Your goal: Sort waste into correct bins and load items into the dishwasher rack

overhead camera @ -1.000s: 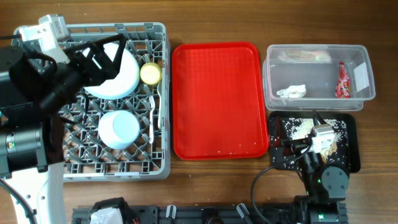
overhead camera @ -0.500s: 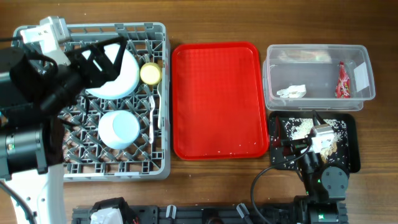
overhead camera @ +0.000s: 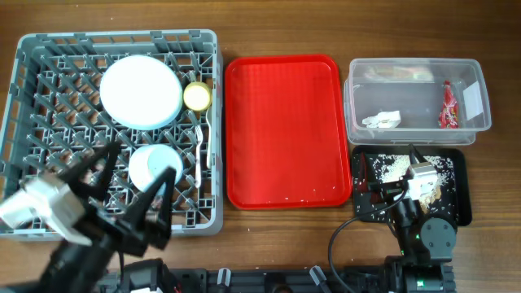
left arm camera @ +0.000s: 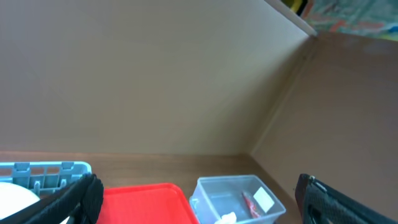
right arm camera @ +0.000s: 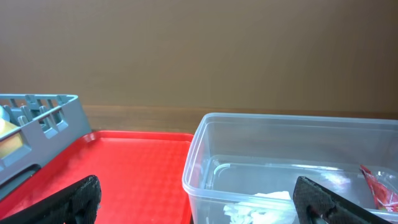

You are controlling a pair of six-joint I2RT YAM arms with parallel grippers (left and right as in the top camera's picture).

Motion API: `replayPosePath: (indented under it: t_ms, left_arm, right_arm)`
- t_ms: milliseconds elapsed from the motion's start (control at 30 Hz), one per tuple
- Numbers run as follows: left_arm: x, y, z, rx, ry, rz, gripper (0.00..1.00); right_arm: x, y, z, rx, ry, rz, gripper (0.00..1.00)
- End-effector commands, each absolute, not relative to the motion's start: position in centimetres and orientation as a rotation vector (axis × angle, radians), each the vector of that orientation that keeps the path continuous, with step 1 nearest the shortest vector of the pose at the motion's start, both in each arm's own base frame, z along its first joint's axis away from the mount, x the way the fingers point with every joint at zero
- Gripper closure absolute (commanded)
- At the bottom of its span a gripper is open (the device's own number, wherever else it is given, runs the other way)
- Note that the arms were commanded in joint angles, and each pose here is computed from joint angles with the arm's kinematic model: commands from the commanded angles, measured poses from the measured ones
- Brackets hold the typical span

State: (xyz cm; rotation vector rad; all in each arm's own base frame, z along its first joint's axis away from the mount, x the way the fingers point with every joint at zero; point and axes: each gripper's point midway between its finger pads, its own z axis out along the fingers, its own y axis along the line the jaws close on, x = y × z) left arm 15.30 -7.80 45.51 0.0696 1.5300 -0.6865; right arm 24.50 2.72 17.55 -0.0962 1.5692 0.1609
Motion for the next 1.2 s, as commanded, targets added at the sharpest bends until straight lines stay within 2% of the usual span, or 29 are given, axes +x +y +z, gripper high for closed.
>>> replayPosePath:
  t_ms: [0,300,467,667,900,1167]
  left_arm:
    - [15.6,-6.9,43.2,0.044,1.468,-0.633,0.0]
    - [16.3,-7.5,30.5,-0.01,1.674,-0.703,0.0]
    - [17.9,-7.3,25.3,-0.053,1.751,-0.719,0.0]
    - [20.3,-6.8,24.7,-0.008,1.594,-0.673,0.0]
    - [22.2,-3.9,27.3,-0.063,1.326,-0.523,0.0]
    - [23.7,-0.9,24.0,-0.247,1.352,-0.408,0.0]
  right_arm:
    - [24.5,2.6,17.7,-0.077,1.564,0.161,0.01]
    - [24.5,2.6,17.7,-0.078,1.564,0.16,0.0]
    - [24.5,2.6,17.7,-0.078,1.564,0.16,0.0]
    - [24.5,2.6,17.7,-0.078,1.564,0.16,0.0]
    - [24.5,2.6,17.7,-0.078,1.564,0.16,0.0]
    - [24.5,2.6,17.7,-0.078,1.564,0.16,0.0]
